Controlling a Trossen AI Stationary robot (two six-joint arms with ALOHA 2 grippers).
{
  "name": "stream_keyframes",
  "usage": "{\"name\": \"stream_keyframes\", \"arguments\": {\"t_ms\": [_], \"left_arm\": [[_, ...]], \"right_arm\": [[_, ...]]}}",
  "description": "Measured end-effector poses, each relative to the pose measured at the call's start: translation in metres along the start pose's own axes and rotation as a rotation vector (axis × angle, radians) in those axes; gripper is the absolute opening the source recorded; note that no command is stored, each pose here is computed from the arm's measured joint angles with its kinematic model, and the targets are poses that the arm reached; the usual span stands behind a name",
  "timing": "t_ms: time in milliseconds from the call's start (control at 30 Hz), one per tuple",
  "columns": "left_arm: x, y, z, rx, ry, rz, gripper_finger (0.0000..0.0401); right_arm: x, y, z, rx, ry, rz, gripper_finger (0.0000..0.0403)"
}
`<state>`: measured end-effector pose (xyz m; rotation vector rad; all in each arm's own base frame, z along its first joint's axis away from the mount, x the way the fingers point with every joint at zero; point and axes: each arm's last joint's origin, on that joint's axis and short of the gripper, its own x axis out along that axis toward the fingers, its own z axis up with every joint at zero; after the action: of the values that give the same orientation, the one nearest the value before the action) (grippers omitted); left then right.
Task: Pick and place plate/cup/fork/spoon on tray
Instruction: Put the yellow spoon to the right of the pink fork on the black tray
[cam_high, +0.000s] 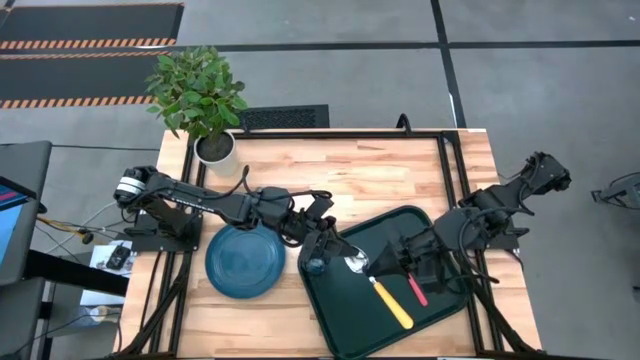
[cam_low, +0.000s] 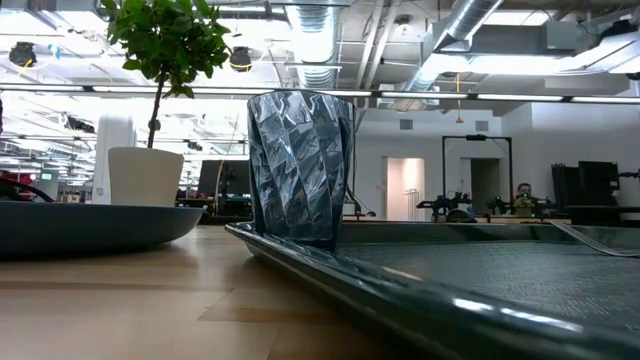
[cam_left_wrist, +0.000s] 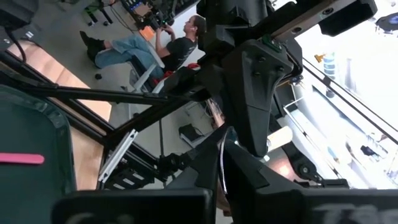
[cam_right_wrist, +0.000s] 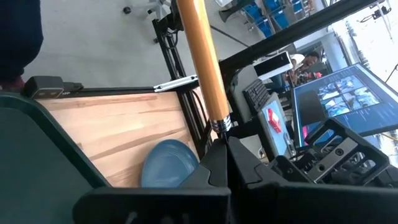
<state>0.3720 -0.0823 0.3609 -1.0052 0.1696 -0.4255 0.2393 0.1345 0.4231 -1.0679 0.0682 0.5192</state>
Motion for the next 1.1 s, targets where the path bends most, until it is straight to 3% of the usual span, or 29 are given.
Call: {"name": "stream_keyframes", "arguments": {"t_ms": [200, 367, 867, 1100], "left_arm": [[0.0, 0.0, 0.0, 0.019, -0.001, 0.0, 0.0002], [0.0, 0.0, 0.001, 0.038, -0.012, 0.005, 0.0001], [-0.002, 0.003, 0.008, 0.076, -0.076, 0.034, 0.0], [-0.004, 0.008, 0.015, 0.104, -0.107, 0.061, 0.0]], "right_arm": [[0.0, -0.002, -0.003, 0.007, -0.018, 0.015, 0.0003], [0.0, -0.004, -0.002, 0.088, -0.028, -0.007, 0.0019], [-0.002, -0.001, 0.003, 0.3, 0.016, -0.041, 0.0204], [-0.008, 0.009, 0.018, 0.299, 0.071, -0.101, 0.0245]]}}
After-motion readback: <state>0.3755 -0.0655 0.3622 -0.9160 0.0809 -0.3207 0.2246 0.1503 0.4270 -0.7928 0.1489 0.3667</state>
